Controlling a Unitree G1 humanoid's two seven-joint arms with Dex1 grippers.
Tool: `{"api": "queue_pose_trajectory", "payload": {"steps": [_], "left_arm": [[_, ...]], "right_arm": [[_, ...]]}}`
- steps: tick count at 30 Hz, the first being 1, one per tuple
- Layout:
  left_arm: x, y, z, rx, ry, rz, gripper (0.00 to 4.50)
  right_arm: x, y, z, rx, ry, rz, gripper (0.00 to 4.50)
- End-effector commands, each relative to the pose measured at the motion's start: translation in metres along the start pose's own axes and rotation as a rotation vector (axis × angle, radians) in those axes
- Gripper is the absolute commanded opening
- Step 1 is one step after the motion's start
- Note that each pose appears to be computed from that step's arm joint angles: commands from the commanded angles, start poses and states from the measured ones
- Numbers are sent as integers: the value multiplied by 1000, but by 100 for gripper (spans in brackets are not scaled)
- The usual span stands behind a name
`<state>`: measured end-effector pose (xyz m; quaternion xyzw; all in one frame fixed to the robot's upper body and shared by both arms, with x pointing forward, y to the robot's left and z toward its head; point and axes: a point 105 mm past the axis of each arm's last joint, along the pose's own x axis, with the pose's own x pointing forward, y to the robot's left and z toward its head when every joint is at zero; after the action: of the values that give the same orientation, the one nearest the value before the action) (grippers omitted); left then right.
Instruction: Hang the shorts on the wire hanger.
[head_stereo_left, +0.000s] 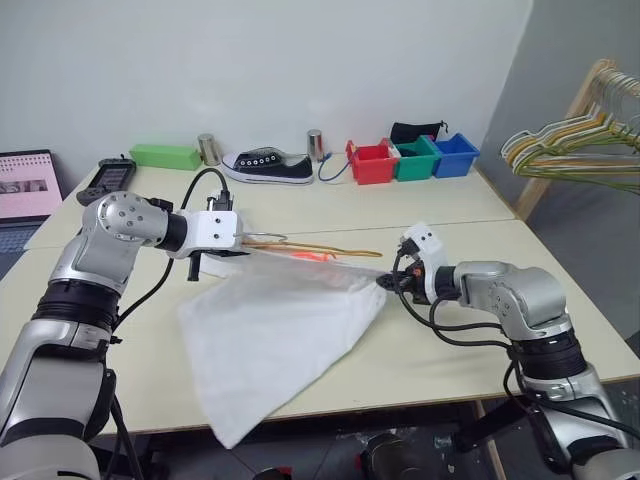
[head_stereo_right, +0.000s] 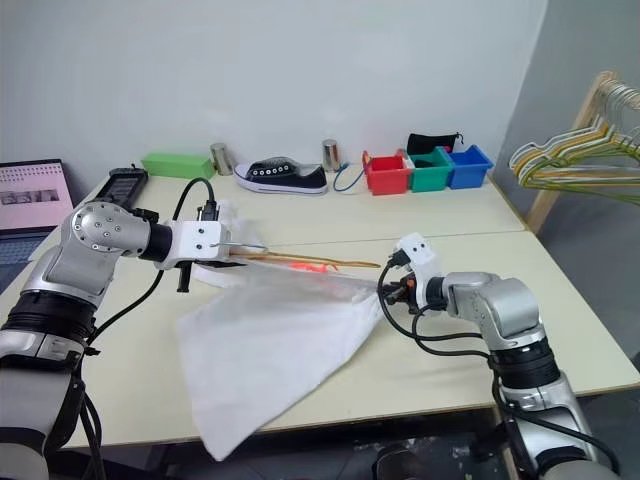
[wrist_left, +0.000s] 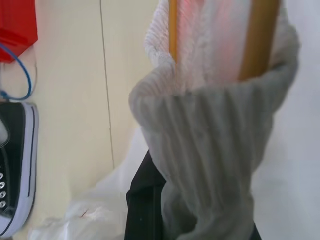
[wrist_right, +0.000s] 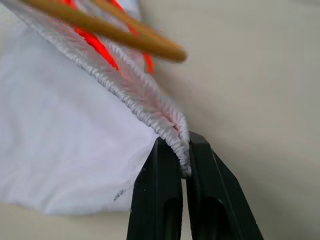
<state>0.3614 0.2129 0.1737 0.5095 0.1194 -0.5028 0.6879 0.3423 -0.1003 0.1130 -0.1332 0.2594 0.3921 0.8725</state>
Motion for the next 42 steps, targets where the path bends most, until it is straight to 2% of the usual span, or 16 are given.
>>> {"api": "queue_pose_trajectory", "payload": {"steps": [1,5,13,22,28,34,38,42], "left_arm": [[-15,5,2,-13,-4,31,0],[-14,2,-5,-2,44,15,0],[-14,-1,-22,6,141,-2,0],[-11,10,-32,-1,191,56,0],[-1,-1,-36,49,229,-20,0],[23,5,-18,82,171,0,0],[37,25,9,33,60,97,0],[44,35,28,7,-6,137,0]], "right_arm": [[-13,-25,13,-215,-11,-124,2],[-22,-25,27,-310,-41,-127,2],[-33,-22,39,-375,-60,-122,2],[-46,-2,46,-438,-59,-48,2],[-57,9,80,-481,-129,-40,2],[-50,42,113,-526,-215,46,2],[-34,56,113,-543,-210,83,2],[-20,44,102,-589,-158,29,2]]}}
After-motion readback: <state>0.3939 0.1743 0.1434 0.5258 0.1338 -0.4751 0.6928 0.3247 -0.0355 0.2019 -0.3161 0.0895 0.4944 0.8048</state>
